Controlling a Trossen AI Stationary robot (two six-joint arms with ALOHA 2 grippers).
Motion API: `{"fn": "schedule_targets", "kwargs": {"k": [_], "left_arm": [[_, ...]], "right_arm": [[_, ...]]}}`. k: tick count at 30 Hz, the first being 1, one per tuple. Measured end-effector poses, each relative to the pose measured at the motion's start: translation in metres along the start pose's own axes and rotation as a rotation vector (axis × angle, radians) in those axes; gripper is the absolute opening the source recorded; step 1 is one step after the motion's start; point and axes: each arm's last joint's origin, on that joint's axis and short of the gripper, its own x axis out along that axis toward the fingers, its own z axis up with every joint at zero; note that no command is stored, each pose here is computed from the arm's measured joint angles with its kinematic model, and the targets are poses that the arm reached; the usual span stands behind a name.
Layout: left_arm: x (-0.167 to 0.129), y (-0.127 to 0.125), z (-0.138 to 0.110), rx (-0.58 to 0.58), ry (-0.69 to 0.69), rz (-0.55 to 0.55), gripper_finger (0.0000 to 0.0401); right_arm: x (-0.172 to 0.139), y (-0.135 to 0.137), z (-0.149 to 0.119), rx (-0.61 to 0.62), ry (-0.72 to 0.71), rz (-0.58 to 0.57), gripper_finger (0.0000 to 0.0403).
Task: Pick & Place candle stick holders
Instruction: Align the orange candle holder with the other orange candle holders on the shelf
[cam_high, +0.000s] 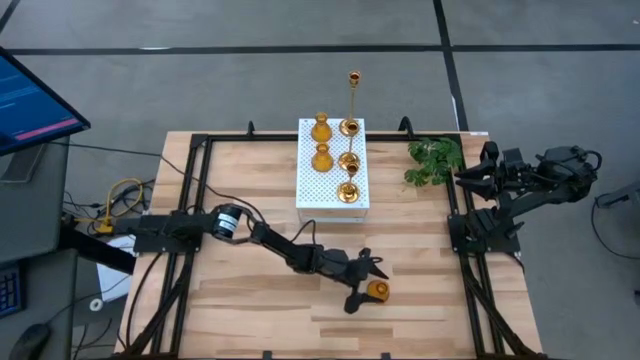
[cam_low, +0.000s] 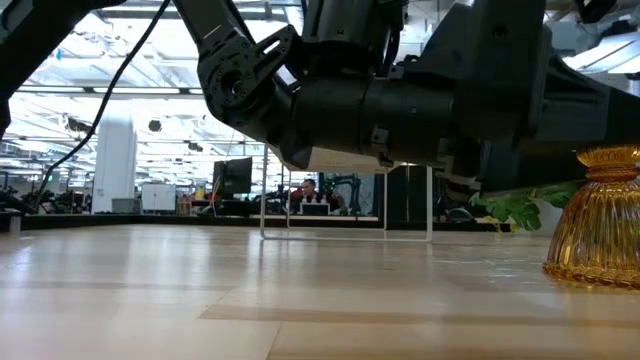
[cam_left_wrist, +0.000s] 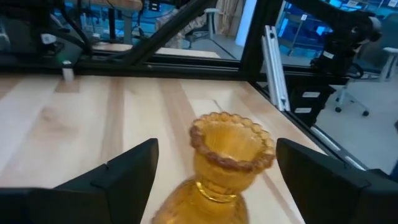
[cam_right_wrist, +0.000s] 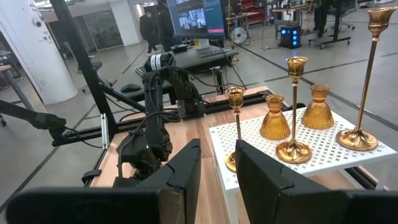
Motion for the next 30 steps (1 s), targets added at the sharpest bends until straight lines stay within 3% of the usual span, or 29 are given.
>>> {"fn": "schedule_targets", "kwargs": {"k": [5,17,24,30], "left_arm": [[0.0,0.0,0.0,0.006,-0.001,0.007,0.0288],[0.0,-0.001,0.0,0.006,-0.003,0.017,0.0134],[-0.002,-0.002,0.008,0.017,-0.013,0.053,0.0134],[-0.012,-0.009,0.047,0.096,0.033,0.135,0.0134]], "right_arm": [[0.0,0.0,0.0,0.0,0.0,0.0,0.0091],[0.0,0.0,0.0,-0.002,0.003,-0.003,0.0091],[0.0,0.0,0.0,-0.002,0.002,-0.005,0.0091],[0.0,0.0,0.0,0.004,0.003,-0.005,0.0091]]}}
